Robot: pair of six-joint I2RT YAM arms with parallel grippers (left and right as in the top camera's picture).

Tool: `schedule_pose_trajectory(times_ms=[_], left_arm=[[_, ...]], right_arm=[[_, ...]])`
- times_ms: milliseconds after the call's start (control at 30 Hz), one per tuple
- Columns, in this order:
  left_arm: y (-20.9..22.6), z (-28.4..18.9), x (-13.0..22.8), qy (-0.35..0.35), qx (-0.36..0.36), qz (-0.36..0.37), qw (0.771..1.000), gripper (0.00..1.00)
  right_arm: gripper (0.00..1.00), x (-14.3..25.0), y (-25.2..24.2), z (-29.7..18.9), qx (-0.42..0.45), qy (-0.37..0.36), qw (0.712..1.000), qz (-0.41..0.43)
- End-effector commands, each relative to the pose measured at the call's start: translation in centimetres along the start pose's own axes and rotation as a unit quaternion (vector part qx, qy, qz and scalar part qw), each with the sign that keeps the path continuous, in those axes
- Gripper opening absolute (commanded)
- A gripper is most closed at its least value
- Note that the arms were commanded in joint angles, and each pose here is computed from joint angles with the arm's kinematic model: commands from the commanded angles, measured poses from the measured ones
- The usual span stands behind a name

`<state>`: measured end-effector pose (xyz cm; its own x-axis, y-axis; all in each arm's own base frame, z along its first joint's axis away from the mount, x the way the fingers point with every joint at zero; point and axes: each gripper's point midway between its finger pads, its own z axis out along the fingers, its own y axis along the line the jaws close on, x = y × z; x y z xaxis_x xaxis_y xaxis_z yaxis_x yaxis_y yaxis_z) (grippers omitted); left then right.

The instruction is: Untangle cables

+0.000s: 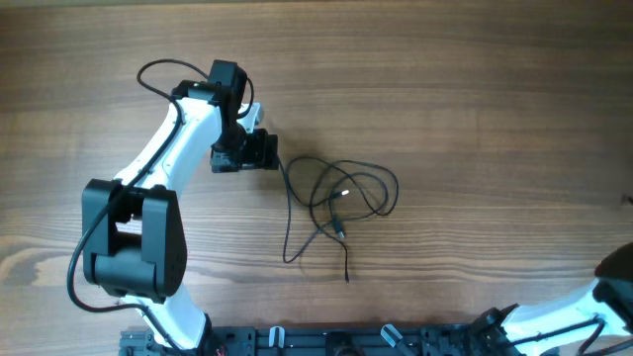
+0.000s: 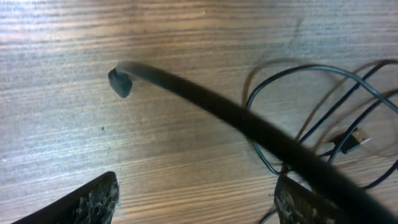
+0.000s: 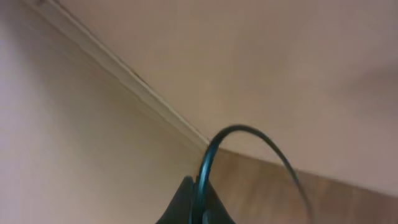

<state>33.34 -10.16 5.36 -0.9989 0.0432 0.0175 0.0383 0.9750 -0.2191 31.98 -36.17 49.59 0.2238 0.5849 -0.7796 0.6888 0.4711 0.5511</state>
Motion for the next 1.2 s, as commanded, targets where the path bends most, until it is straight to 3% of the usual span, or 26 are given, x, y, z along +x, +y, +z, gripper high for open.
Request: schedule_pose_trajectory(times_ms=[0, 67, 167, 267, 367, 400, 433, 467, 533, 567, 733, 833, 900, 1033, 1100, 1167], left_arm=[[0.4, 0.2, 0.5, 0.011, -0.003, 0.006, 1.000, 0.82], [0.3, 0.3, 0.7, 0.015, -0.002, 0.006, 1.000, 0.82], [-0.1, 0.4, 0.9, 0.019, -0.003, 0.013, 1.000, 0.82], [-1.0, 0.6, 1.1, 0.020, -0.003, 0.025, 0.999, 0.82], [-1.9, 0.8, 1.4, 0.023, -0.004, 0.040, 0.999, 0.83], [-2.1, 0.8, 1.5, 0.024, -0.004, 0.044, 0.999, 0.83], [-2.3, 0.9, 1.5, 0.023, -0.004, 0.047, 0.999, 0.83], [-2.5, 0.9, 1.4, 0.022, -0.003, 0.050, 0.999, 0.83], [-2.6, 0.9, 1.3, 0.020, -0.003, 0.051, 0.998, 0.83], [-2.6, 0.9, 1.3, 0.020, -0.003, 0.051, 0.998, 0.83], [-2.6, 0.9, 1.2, 0.017, -0.003, 0.052, 0.999, 0.83], [-2.7, 0.9, 0.8, 0.009, -0.001, 0.053, 0.999, 0.83], [-2.7, 0.9, 0.8, 0.010, -0.001, 0.054, 0.999, 0.83], [-2.7, 0.9, 0.9, 0.010, -0.002, 0.053, 0.999, 0.83], [-2.7, 0.9, 0.9, 0.011, -0.002, 0.053, 0.999, 0.83], [-2.7, 0.9, 0.9, 0.011, -0.002, 0.053, 0.999, 0.83]], right_arm=[[0.04, 0.7, 4.2, 3.1, -0.153, 0.025, 0.985, -0.076], [0.04, 0.6, 6.7, 4.2, -0.265, 0.027, 0.958, -0.106], [0.04, 2.7, -1.9, 10.0, -0.099, 0.060, 0.992, -0.054], [0.04, 8.8, -9.4, 14.1, -0.003, 0.165, 0.986, -0.005], [0.05, 16.7, -15.5, 15.2, 0.103, 0.288, 0.950, 0.058], [0.09, 18.9, -17.7, 14.9, 0.167, 0.311, 0.930, 0.106], [0.09, 21.9, -20.4, 13.8, 0.261, 0.336, 0.887, 0.177], [0.19, 25.0, -21.8, 12.3, 0.317, 0.376, 0.843, 0.218], [0.79, 27.1, -22.4, 10.6, 0.360, 0.406, 0.804, 0.244], [1.00, 27.6, -21.6, 10.8, 0.324, 0.434, 0.811, 0.222], [1.00, 29.3, -14.4, 10.9, 0.107, 0.534, 0.816, 0.194], [1.00, 32.0, -11.6, 10.7, 0.010, 0.565, 0.825, 0.015], [1.00, 35.1, -10.9, 10.3, 0.063, 0.584, 0.809, -0.034], [1.00, 41.5, -7.2, 8.1, 0.102, 0.632, 0.767, -0.034], [1.00, 41.3, -6.8, 7.5, 0.129, 0.608, 0.776, -0.102], [1.00, 38.2, -6.1, 6.6, 0.158, 0.554, 0.800, -0.166]])
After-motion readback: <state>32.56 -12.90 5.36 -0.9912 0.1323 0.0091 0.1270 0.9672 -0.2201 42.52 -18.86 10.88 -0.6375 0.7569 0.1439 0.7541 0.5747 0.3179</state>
